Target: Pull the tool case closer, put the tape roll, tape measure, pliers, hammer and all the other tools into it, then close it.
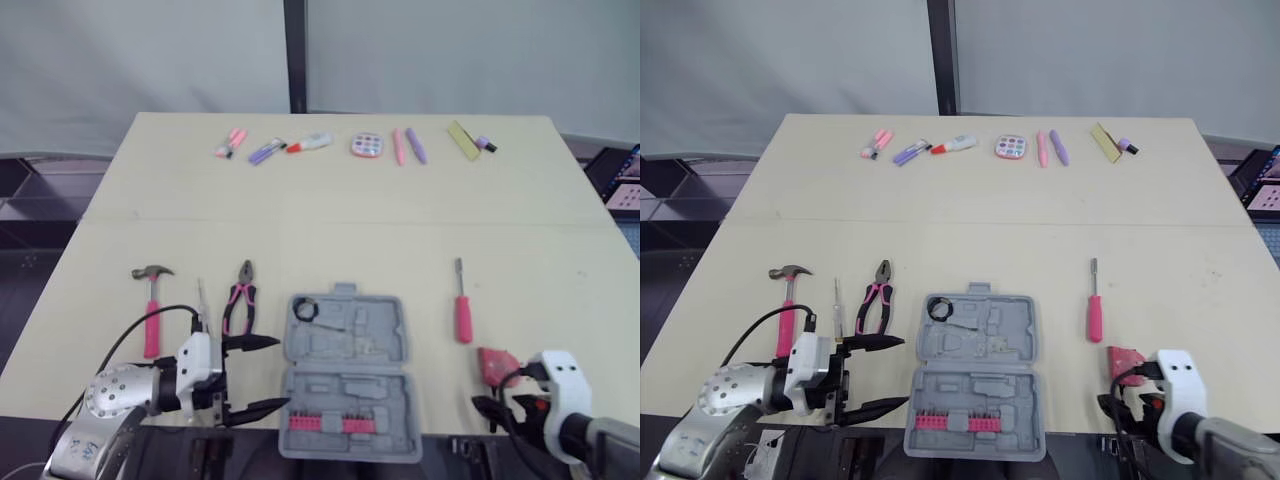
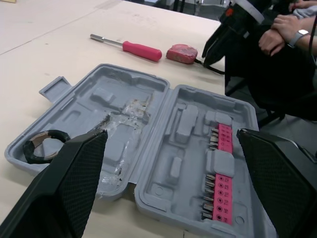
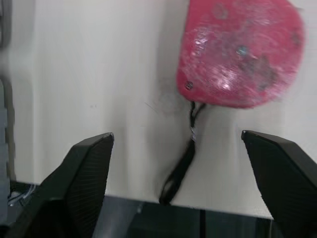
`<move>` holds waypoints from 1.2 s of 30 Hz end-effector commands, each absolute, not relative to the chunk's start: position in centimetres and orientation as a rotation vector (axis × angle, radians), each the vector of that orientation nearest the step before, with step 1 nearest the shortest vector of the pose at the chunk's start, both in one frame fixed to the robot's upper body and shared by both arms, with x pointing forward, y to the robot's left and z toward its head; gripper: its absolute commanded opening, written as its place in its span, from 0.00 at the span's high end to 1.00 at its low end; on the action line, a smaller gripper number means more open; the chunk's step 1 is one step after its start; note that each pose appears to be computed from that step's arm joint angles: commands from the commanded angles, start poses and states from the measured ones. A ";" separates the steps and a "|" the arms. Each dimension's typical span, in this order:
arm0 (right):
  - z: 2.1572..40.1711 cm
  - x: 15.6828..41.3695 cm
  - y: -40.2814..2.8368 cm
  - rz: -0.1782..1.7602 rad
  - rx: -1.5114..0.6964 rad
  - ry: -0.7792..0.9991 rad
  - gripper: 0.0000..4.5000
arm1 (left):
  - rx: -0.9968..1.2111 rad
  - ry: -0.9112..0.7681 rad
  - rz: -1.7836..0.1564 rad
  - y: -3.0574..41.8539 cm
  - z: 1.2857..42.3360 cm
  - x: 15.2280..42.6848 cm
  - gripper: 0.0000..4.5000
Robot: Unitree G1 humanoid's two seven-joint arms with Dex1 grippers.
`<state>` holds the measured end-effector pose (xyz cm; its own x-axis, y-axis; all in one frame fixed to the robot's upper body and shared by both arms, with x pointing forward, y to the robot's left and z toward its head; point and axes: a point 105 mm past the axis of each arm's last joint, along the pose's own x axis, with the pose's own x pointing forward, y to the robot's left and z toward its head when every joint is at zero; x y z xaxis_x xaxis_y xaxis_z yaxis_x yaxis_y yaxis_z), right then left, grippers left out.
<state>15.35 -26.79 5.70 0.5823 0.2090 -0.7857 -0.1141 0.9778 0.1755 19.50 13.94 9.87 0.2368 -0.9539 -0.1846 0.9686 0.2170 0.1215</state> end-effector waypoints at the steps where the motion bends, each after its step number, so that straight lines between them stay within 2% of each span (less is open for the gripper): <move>1: 7.7 14.2 -27.1 0.290 0.112 0.938 0.02 | 0.252 0.054 -1.369 13.9 10.3 19.3 0.00; 5: 9.6 14.1 -28.8 0.389 0.017 0.888 0.02 | 0.257 0.053 -1.377 14.1 10.4 19.4 0.00; 10: 10.8 15.8 -31.5 0.490 -0.179 0.774 0.02 | 0.262 0.049 -1.388 14.1 10.5 19.5 0.00; 13: 11.2 17.8 -32.5 0.530 -0.326 0.639 0.02 | 0.267 0.047 -1.397 14.1 10.6 19.4 0.00; 18: 10.3 19.8 -33.5 0.663 -0.470 0.636 0.02 | 0.281 0.056 -1.391 14.6 10.6 19.4 0.00; 26: 9.7 22.0 -32.5 0.887 -0.562 0.629 0.02 | 0.312 0.078 -1.379 15.8 10.8 19.8 0.00; 36: 7.5 22.2 -31.8 1.054 -0.690 0.612 0.02 | 0.332 0.097 -1.354 16.8 11.0 19.6 0.00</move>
